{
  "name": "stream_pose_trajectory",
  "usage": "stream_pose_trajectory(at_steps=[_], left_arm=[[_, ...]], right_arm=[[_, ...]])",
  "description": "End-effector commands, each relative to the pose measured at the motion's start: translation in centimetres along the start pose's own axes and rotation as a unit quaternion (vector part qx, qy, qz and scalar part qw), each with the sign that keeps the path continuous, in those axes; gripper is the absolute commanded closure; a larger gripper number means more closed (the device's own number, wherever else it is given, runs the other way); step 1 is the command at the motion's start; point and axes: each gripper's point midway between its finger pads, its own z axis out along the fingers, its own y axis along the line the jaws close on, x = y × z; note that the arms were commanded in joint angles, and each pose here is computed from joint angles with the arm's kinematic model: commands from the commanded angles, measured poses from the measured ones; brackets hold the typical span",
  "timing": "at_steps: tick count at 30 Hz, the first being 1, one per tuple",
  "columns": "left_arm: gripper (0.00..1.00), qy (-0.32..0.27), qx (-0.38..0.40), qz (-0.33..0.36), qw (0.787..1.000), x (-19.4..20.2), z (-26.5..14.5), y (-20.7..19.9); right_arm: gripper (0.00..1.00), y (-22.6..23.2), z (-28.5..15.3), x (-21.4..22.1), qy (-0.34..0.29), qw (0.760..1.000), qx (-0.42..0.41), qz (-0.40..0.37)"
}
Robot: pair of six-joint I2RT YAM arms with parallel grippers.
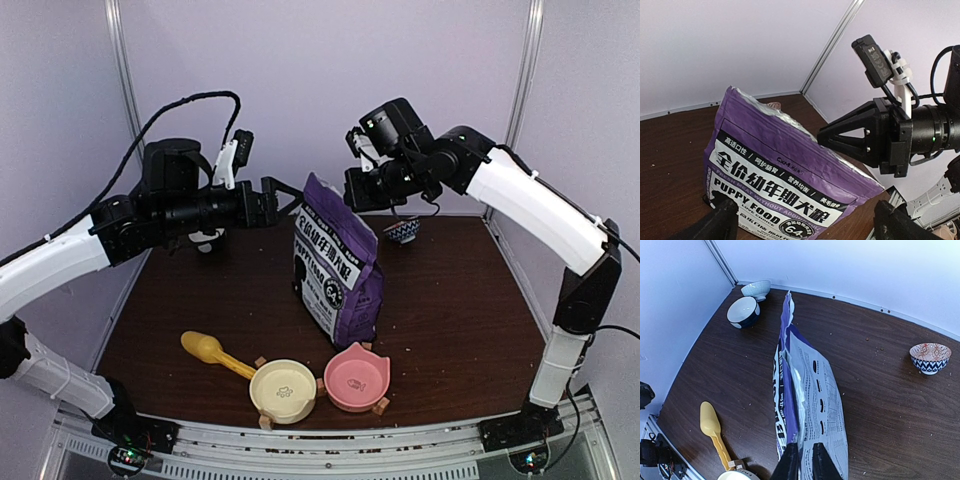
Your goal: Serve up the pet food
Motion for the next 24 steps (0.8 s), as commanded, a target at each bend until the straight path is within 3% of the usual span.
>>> stream_pose_trajectory(at_steps=[1,15,24], left_arm=[[0.02,-0.024,0.010,-0.002,1.000,-1.1,-0.7,-0.6],[0.02,-0.028,0.011,-0.002,1.000,-1.3,-1.0,-0.6],[0.03,-0.028,0.011,-0.003,1.000,-1.2,-1.1,-0.6]], right_arm=[[0.86,-0.3,0.0,-0.7,-0.006,1.000,0.007,0.008],[0.85,1.5,0.3,0.8,0.029,0.999,-0.042,-0.008],[0.85,1.1,1.2,1.9,0.047,0.998,-0.028,-0.016]])
